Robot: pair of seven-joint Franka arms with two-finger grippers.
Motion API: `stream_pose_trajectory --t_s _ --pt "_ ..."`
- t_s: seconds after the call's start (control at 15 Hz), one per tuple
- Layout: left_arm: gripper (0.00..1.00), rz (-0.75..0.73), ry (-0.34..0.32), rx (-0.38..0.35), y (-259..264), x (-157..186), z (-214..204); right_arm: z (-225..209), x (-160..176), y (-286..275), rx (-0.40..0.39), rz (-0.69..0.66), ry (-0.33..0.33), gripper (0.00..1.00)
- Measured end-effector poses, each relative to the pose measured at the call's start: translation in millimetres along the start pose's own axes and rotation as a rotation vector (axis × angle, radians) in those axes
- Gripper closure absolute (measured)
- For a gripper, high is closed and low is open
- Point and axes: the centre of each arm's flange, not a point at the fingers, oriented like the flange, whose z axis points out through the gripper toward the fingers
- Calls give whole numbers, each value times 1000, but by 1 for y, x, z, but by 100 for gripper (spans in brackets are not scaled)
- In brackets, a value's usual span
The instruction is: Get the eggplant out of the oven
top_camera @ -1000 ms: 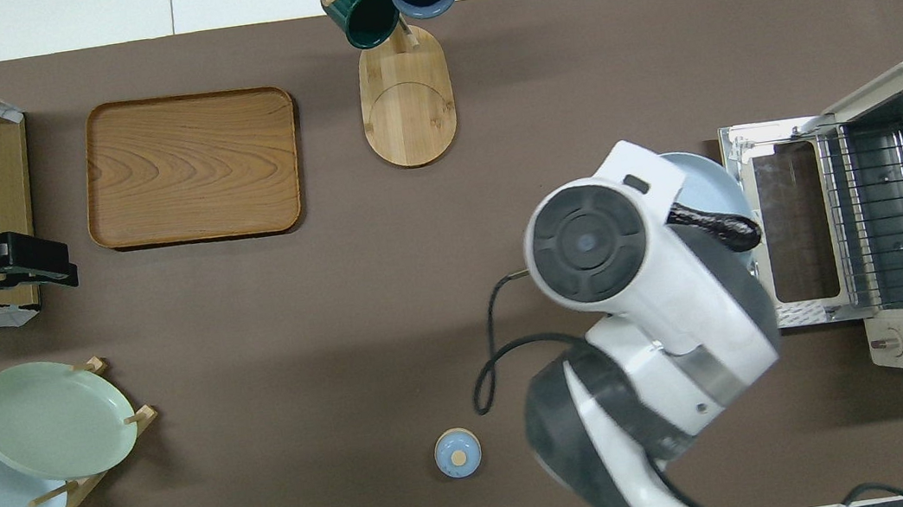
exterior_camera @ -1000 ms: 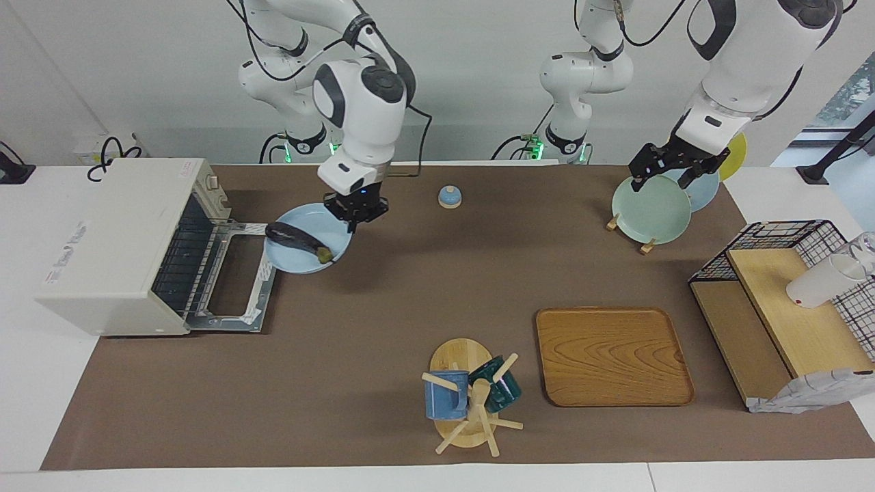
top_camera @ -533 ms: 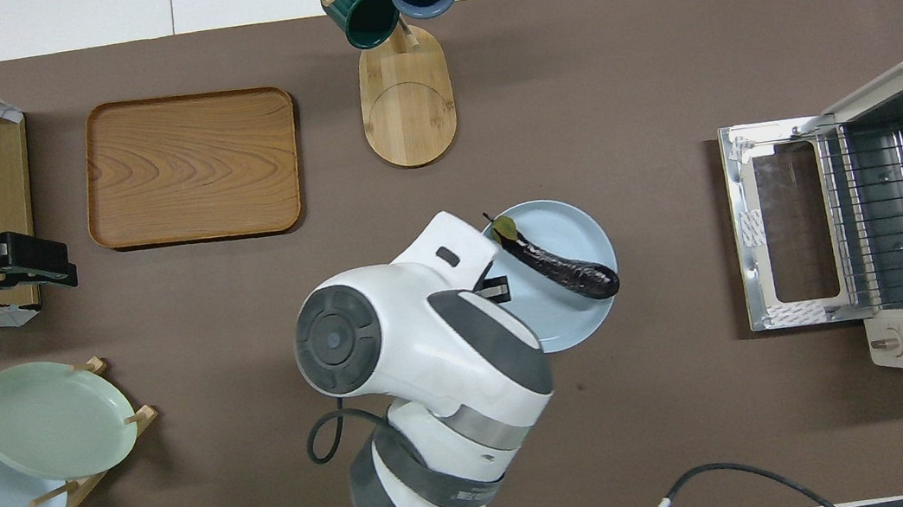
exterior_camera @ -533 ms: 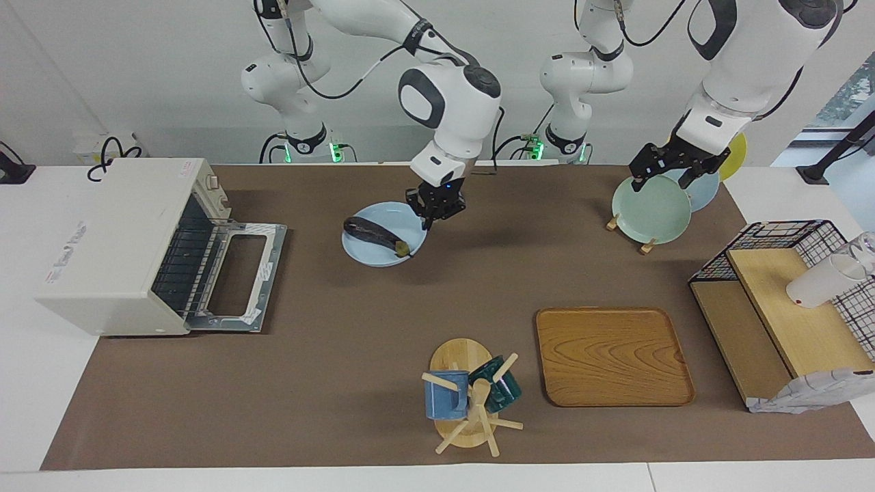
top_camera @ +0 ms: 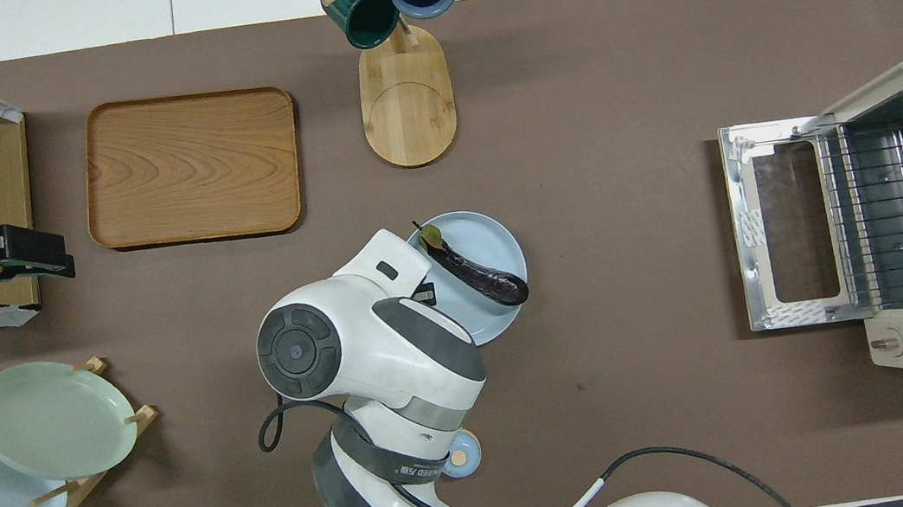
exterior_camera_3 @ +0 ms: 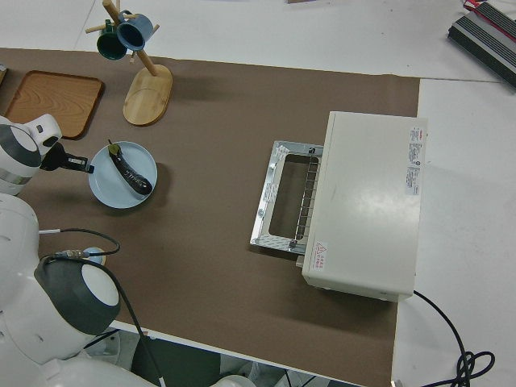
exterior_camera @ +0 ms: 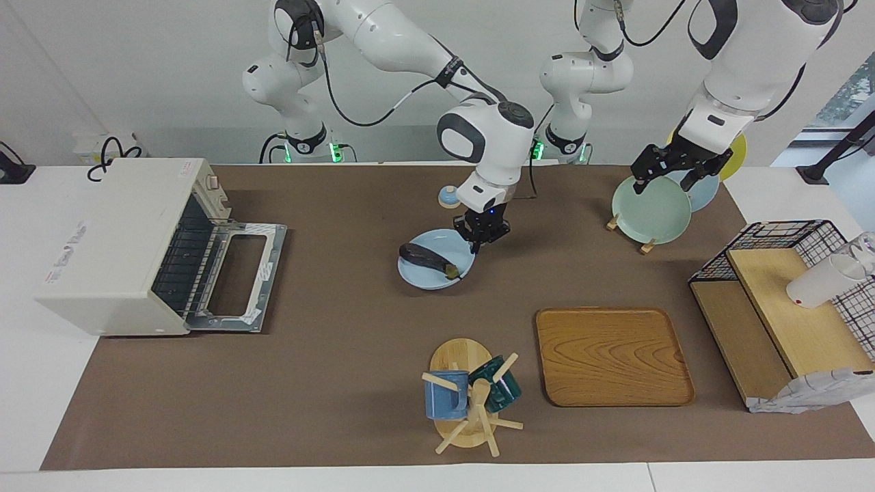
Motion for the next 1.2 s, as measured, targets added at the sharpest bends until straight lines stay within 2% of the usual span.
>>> stream_pose_trajectory --t_s 0.4,0.47,0.6,0.67,0.8,0.93,1.2 --pt "0 0 5 -1 0 1 0 15 -13 -13 97 -8 21 97" --pt "0 0 6 -1 0 1 -1 15 -12 -13 101 -7 23 92" --pt "0 0 6 -1 0 1 -1 11 -11 -14 109 -5 29 70" --pt "0 0 7 -1 0 1 -1 6 -9 -15 115 -3 35 65" --pt "0 0 10 -1 0 1 -1 -4 -4 -14 105 -6 34 65" --pt "0 -5 11 -1 0 1 -1 -16 9 2 62 -38 16 67" --pt "0 -142 7 -1 11 0 1 -63 75 114 -42 -95 -58 77"
